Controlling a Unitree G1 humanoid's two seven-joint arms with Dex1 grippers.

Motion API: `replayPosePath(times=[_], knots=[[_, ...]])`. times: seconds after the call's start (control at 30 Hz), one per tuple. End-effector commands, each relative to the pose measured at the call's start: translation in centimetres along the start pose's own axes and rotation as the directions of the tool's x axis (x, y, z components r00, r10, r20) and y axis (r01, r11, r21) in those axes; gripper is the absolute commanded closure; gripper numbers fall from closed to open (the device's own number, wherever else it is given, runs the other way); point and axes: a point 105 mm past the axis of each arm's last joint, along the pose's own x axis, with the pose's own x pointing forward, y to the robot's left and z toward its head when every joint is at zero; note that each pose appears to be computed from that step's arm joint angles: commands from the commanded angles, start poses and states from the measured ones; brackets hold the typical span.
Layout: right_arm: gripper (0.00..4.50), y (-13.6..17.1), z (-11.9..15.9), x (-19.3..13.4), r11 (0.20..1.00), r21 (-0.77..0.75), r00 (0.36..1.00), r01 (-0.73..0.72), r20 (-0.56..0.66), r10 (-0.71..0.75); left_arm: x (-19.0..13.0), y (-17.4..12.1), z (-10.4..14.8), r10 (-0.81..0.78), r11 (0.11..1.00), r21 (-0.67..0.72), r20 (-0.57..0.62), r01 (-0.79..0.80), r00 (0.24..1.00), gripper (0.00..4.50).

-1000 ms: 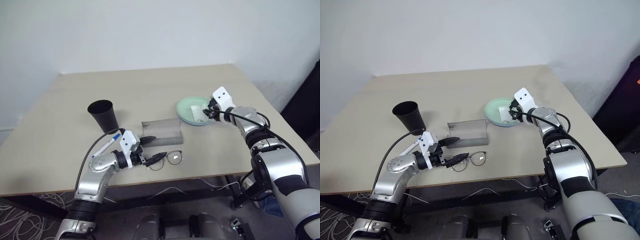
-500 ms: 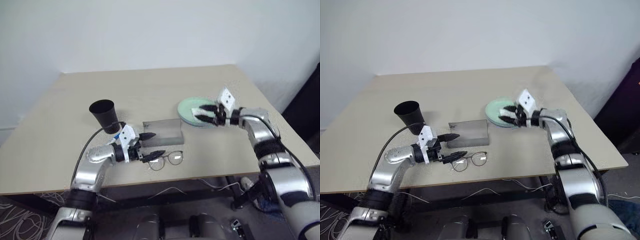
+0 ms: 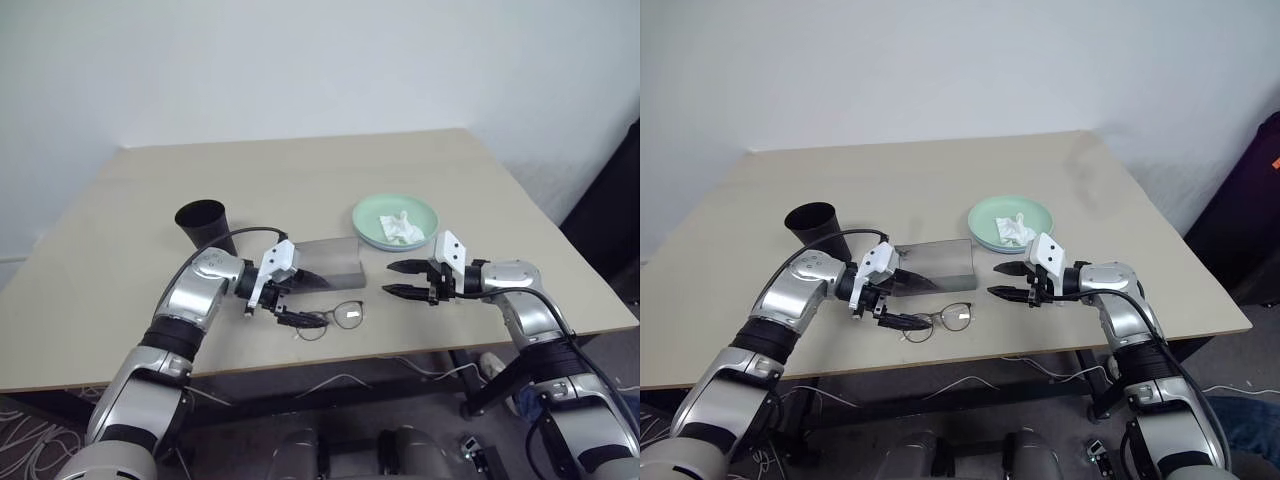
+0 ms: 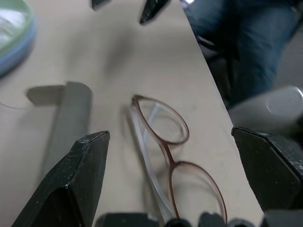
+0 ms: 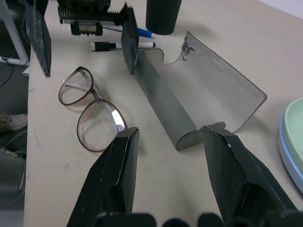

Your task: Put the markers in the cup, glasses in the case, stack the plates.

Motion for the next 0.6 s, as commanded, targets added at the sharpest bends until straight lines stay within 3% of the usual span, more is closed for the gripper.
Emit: replayPosePath(times=[0.03,0.23,0.33,0.57,0.6], knots=[[2.22,-0.2,1.8,-0.1,0.998,-0.048,0.998,0.031,0.048,-0.029,-0.1,0.5,0.8,-0.056,0.996,0.063,-0.064,0.06,0.996,0.1],[2.22,0.1,1.7,-0.3,0.997,-0.038,0.996,0.071,0.061,-0.069,1.0,1.2,1.3,-0.105,0.99,0.08,-0.097,0.113,0.99,0.1],[2.2,0.3,1.4,-0.4,0.995,-0.032,0.994,0.09,0.059,-0.088,1.6,1.3,1.1,-0.125,0.989,0.07,-0.125,0.134,0.984,0.7],[2.2,0.5,1.4,-0.5,0.992,-0.022,0.99,0.124,0.072,-0.122,2.1,1.1,0.3,-0.155,0.984,0.058,-0.174,0.168,0.972,3.2],[2.2,0.6,1.4,-0.5,0.992,-0.02,0.99,0.126,0.074,-0.124,2.1,1.0,0.2,-0.156,0.984,0.058,-0.18,0.169,0.971,3.2]])
